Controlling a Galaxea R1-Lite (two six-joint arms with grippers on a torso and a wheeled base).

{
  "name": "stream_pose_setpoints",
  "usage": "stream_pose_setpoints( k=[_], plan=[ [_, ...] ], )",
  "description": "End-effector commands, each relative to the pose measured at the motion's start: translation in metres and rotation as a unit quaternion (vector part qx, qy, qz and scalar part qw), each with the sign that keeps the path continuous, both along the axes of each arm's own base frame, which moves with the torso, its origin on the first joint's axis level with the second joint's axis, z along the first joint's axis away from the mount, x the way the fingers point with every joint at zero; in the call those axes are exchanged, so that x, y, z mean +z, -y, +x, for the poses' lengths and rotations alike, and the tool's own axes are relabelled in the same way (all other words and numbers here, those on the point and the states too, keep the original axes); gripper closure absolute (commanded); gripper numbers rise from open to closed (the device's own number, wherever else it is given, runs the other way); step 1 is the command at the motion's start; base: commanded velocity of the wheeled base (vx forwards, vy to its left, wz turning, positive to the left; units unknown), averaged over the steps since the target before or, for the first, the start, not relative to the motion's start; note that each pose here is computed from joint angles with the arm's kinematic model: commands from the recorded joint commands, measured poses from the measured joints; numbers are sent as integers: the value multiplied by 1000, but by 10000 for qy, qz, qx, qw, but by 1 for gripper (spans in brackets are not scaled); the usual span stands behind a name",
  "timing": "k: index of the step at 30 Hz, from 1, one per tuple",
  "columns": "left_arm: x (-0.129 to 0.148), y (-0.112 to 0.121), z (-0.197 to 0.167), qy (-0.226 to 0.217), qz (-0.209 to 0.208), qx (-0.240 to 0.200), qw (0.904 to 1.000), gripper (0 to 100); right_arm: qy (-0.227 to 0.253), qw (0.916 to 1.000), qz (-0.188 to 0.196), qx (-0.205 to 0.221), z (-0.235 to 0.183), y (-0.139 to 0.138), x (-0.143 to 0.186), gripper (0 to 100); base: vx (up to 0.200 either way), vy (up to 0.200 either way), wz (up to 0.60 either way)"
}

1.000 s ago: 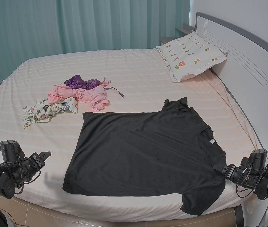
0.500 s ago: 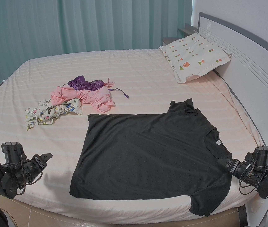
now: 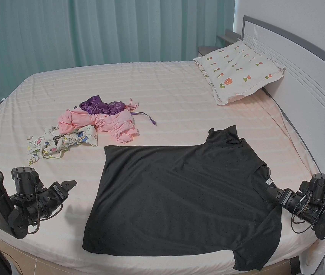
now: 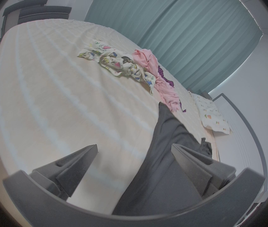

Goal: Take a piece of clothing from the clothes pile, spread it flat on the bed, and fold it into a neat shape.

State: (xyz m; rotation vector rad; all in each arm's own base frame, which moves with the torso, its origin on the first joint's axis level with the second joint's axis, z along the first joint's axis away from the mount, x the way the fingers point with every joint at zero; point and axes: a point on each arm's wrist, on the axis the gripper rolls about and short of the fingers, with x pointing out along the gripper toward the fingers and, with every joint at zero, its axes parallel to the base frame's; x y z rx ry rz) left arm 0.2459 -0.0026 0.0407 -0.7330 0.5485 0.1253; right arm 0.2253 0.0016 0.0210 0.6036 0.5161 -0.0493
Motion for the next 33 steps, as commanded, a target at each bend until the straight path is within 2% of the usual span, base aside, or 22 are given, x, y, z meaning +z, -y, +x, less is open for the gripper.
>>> stream_pose_setpoints(
  k=[1,5,9,12,13,14,18,22,25,33],
  plan=[
    [1,10,22,185,-187,10,9997,0,27,10000,2,59,-2,-3,1,0,0,0,0],
    [-3,16,47,322,-188,-54,9993,0,4,10000,6,65,-2,-3,0,0,0,0,0],
    [-17,32,78,388,-185,-234,9988,0,-19,10000,13,79,-2,-3,-1,0,0,0,0],
    [-17,33,80,388,-181,-235,9988,0,-19,10000,13,79,-2,-3,-1,0,0,0,0],
    [-27,43,113,485,-132,-221,9985,0,-35,10000,23,82,-2,-3,-2,0,0,0,0],
    [-29,47,129,502,-121,-217,9984,0,-51,10000,23,82,-2,-3,-2,0,0,0,0],
    [-31,62,160,394,-52,-247,9989,0,-104,9999,23,82,-1,-3,-5,0,0,0,0],
    [-19,74,191,653,-28,-201,9977,0,-143,9999,23,82,-1,-3,-6,0,0,0,0],
    [-15,77,203,822,-35,-174,9965,0,-158,9998,23,89,-1,-3,-7,0,0,0,0],
    [-29,88,211,741,-12,-282,9969,0,-169,9998,42,124,-1,-5,-7,0,0,0,0]
  ],
)
